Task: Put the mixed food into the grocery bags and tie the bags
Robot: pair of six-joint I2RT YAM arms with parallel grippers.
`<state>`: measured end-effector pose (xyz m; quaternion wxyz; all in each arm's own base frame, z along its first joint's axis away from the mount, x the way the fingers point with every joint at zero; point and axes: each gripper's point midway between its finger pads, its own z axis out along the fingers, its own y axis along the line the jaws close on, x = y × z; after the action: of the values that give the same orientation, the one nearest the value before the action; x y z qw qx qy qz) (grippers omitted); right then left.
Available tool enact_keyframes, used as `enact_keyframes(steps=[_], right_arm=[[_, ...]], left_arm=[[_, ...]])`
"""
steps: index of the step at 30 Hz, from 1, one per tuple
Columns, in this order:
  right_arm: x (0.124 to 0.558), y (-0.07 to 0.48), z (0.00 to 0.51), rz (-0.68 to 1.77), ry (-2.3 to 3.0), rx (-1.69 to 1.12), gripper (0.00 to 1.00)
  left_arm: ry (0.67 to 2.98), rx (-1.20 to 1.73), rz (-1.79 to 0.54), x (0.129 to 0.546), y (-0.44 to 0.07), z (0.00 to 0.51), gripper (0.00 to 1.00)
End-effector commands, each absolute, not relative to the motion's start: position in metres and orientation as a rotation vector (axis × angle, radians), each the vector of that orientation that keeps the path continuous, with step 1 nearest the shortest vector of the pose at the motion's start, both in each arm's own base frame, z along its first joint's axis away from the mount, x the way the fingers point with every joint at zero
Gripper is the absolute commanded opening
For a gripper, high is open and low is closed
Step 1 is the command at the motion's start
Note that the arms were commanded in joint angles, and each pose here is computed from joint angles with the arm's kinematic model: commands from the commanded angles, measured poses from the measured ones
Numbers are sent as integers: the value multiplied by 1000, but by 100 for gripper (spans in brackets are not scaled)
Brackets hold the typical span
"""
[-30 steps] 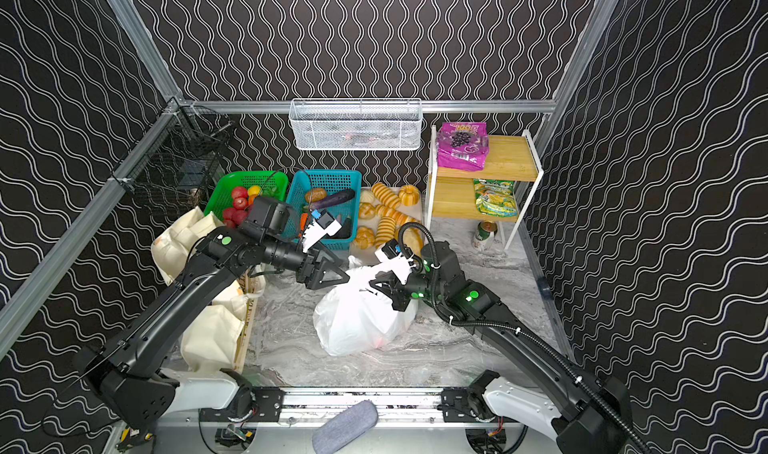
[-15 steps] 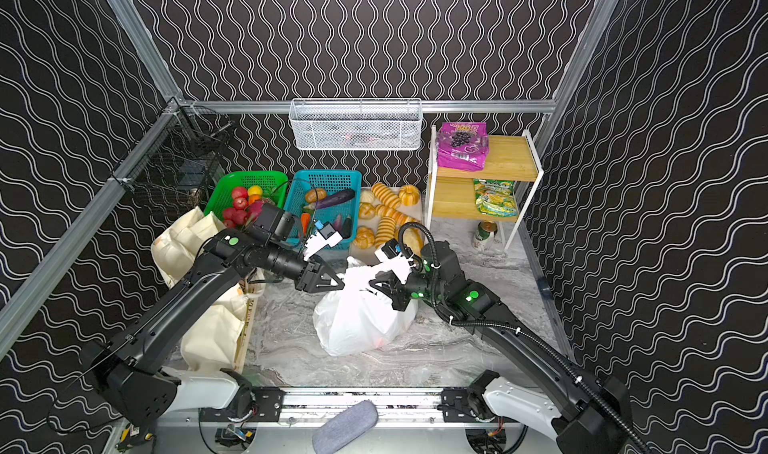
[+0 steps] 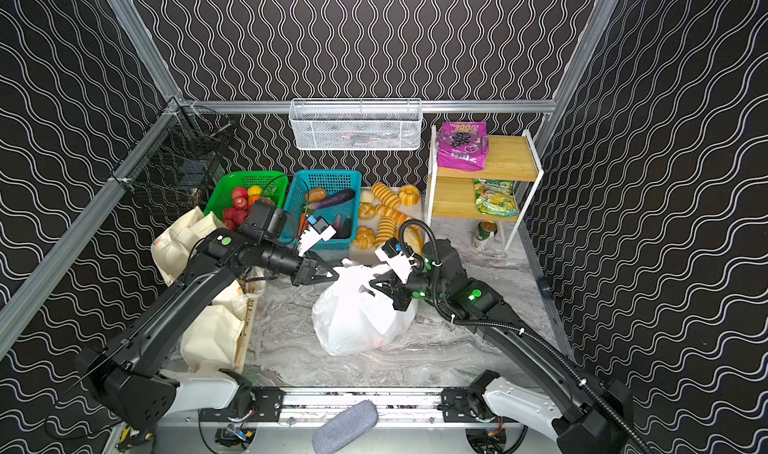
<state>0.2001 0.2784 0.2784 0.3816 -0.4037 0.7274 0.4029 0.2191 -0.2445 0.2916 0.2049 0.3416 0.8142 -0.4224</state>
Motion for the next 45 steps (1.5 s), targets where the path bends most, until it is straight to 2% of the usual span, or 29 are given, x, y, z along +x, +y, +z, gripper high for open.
enact_keyframes(steps=[1,12,17,25,31,39,42,45], right_arm=[[175,270,272,1095,1960,-1076,0],[161,227,263,889,2127,-1007,0],[174,199,239,682,2261,-877,0],[216,162,233,357,2385,-549,0],[246,100,229,-56,2327,-219,0],[261,46,208,-304,2264,112,0],[266,28,205,-338,2239,216,0],[272,16,195,-327,2251,278,0]], left_arm=[[2314,876,-972,243,-231,281,0],[2363,803,-821,266,-221,265,0],[2441,754,-626,274,-199,243,0],[2490,625,-425,297,-165,223,0],[2472,525,-307,306,-140,226,0],[2536,421,-154,301,-103,200,0],[2565,364,-83,299,-83,189,0],[2594,309,-107,298,-73,177,0]])
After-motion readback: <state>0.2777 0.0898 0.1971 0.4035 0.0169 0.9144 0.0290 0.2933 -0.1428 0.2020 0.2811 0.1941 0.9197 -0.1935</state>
